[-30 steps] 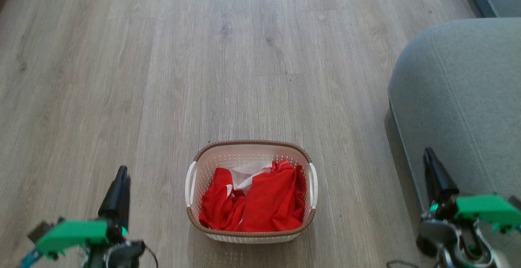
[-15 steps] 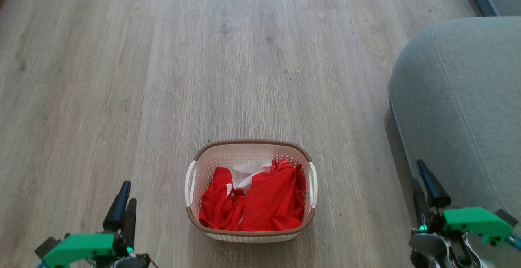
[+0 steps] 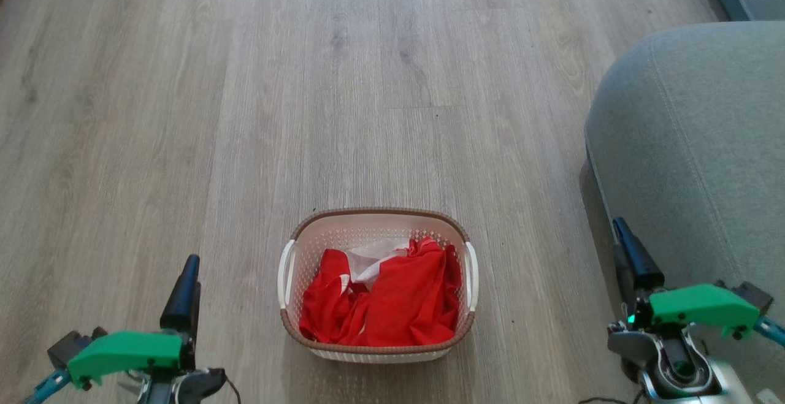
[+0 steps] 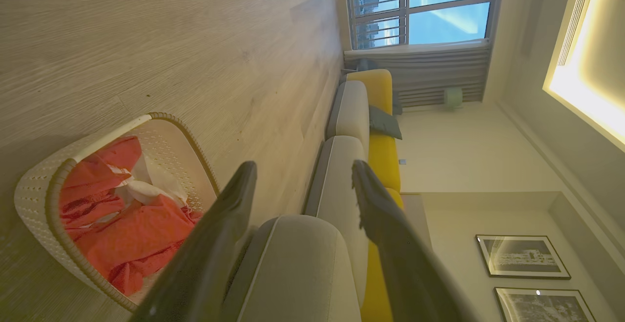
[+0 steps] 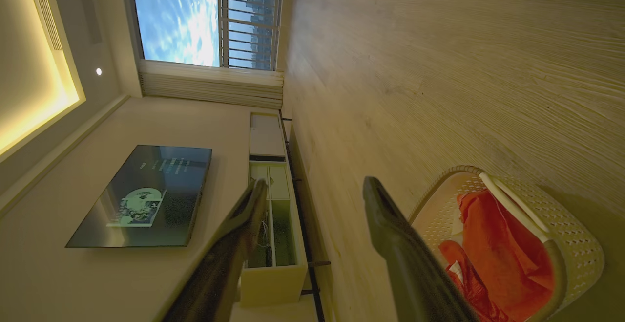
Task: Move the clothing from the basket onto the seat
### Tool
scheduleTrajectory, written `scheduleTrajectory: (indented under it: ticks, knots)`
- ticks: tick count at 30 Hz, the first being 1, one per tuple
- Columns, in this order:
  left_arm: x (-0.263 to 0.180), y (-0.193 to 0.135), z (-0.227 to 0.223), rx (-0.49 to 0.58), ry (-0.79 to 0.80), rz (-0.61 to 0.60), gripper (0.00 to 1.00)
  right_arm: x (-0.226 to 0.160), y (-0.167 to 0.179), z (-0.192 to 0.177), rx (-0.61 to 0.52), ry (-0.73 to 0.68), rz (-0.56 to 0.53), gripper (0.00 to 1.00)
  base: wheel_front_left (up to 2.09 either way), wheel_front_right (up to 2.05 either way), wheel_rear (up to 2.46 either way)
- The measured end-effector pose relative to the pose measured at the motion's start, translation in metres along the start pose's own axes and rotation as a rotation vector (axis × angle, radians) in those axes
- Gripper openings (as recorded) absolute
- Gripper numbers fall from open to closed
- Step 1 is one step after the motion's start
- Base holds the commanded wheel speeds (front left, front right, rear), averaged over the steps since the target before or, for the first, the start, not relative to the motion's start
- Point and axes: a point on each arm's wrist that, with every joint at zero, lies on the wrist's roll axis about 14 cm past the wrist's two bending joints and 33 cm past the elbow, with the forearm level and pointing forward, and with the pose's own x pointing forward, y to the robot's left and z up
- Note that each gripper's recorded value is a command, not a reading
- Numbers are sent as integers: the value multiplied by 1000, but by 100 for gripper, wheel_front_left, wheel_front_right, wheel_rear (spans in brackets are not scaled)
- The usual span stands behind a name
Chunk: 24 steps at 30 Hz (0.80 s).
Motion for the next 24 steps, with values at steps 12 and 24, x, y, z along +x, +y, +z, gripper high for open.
scheduleTrajectory:
  ticks: [12,24]
  knots:
    - [7,-12,2,223,-7,-29,100,10,12,1,-214,-3,25,100,0,0,0]
    - [15,-27,6,449,-33,-65,100,15,20,-2,-430,-4,48,100,0,0,0]
